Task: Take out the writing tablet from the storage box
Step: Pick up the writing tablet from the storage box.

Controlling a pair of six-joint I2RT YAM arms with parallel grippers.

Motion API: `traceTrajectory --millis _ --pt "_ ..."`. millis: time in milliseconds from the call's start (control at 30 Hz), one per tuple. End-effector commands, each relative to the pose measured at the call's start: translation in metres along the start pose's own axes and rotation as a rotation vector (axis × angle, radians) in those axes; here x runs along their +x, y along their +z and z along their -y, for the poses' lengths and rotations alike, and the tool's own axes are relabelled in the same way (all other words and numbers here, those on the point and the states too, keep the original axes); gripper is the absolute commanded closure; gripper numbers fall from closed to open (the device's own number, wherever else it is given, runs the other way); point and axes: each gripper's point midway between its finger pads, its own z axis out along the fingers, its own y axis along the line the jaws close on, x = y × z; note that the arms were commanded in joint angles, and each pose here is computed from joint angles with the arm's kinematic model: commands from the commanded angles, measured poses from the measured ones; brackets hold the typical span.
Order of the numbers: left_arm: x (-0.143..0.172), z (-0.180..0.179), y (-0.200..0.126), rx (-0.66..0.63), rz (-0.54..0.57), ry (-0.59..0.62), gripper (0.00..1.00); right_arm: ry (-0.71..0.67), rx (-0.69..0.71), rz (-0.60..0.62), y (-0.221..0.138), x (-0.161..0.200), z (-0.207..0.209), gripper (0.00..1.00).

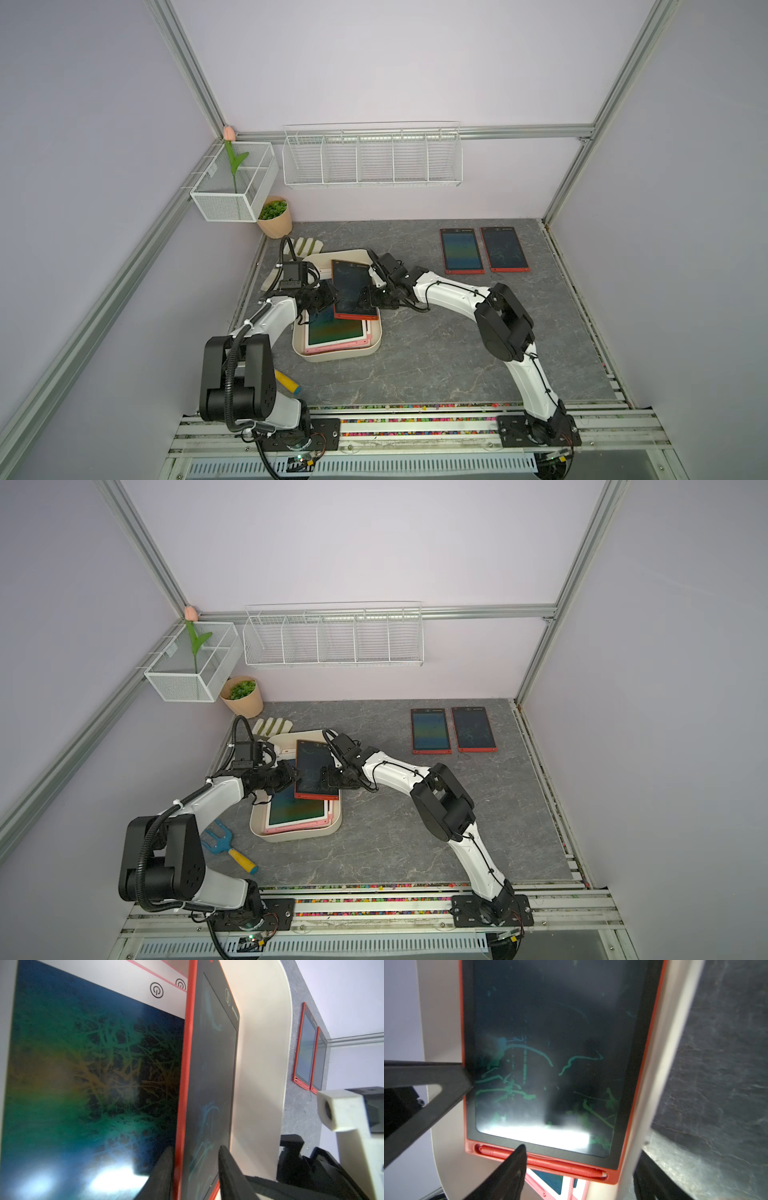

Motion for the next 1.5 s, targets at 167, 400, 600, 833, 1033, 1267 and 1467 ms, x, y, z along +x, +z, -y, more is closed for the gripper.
traceTrajectory --millis 167,400,600,833,1033,1267,1467 --pt "0.008 0.007 0.005 0.052 -0.027 0.007 0.69 0.028 -0.059 0.014 -0.009 -0.004 -0.002 0.22" --pt "0.007 0.004 0.008 0.049 -0.029 0.002 0.70 0.037 -0.065 0.024 -0.017 -0.006 0.004 0.22" --pt "0.007 0.001 0.016 0.053 -0.043 -0.006 0.79 0.036 -0.070 0.041 -0.026 -0.010 0.008 0.22" --pt "0.008 0.000 0.019 0.052 -0.050 -0.009 0.85 0.022 -0.075 0.061 -0.038 -0.013 0.007 0.21" --pt "0.005 0.010 0.015 0.094 -0.045 0.001 0.93 0.017 -0.110 0.067 -0.054 -0.016 0.011 0.21" --pt "-0.004 0.021 0.007 0.112 -0.030 0.016 0.95 0.006 -0.121 0.095 -0.084 -0.018 0.020 0.19" --pt "-0.019 0.038 -0.019 0.127 0.027 0.044 0.96 0.008 -0.110 0.132 -0.107 -0.018 0.027 0.17"
